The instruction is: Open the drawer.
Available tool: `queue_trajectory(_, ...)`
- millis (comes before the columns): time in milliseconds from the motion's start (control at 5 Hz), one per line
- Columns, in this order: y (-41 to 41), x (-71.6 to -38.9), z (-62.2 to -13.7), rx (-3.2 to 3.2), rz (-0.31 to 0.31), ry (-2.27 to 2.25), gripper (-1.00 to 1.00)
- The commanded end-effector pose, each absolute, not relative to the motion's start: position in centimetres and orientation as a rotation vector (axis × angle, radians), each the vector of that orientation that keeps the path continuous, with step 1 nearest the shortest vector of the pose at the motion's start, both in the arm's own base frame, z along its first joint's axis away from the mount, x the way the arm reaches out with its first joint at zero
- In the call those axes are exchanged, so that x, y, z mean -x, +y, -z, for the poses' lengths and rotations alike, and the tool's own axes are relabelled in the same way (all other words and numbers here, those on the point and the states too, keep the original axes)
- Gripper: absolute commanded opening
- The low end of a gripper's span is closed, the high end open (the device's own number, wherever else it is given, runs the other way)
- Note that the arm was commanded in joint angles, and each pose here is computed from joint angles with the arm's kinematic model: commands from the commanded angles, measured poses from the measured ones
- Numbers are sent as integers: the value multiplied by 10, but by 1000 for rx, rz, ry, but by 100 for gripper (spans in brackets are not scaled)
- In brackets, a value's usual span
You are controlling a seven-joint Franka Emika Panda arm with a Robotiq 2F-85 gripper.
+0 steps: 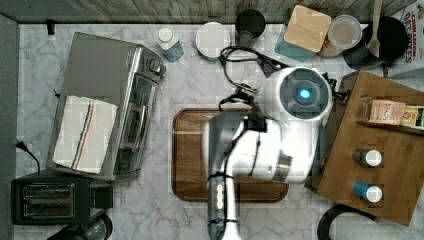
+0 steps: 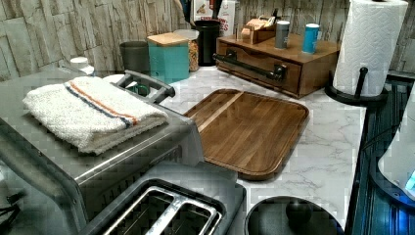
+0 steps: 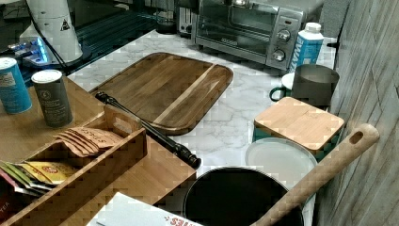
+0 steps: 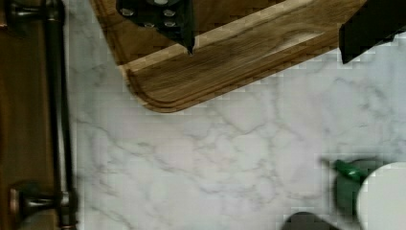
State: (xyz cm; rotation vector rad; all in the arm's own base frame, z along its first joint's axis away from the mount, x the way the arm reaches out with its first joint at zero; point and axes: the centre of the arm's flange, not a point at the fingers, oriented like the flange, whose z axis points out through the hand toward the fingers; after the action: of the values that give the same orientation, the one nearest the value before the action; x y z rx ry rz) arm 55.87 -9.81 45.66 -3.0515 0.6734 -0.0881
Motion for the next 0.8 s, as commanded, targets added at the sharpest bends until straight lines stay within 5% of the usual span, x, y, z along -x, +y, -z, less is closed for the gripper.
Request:
queue_trajectory(200,-208,-553,-436,3129,139,798,100)
queue_trajectory(400,-203,-570,-426,3234,69,706,100)
queue_trajectory(600,-205,-567,-412,3293,141,653,100)
queue_trajectory(800,-206,-568,-399,3338,69,690,100)
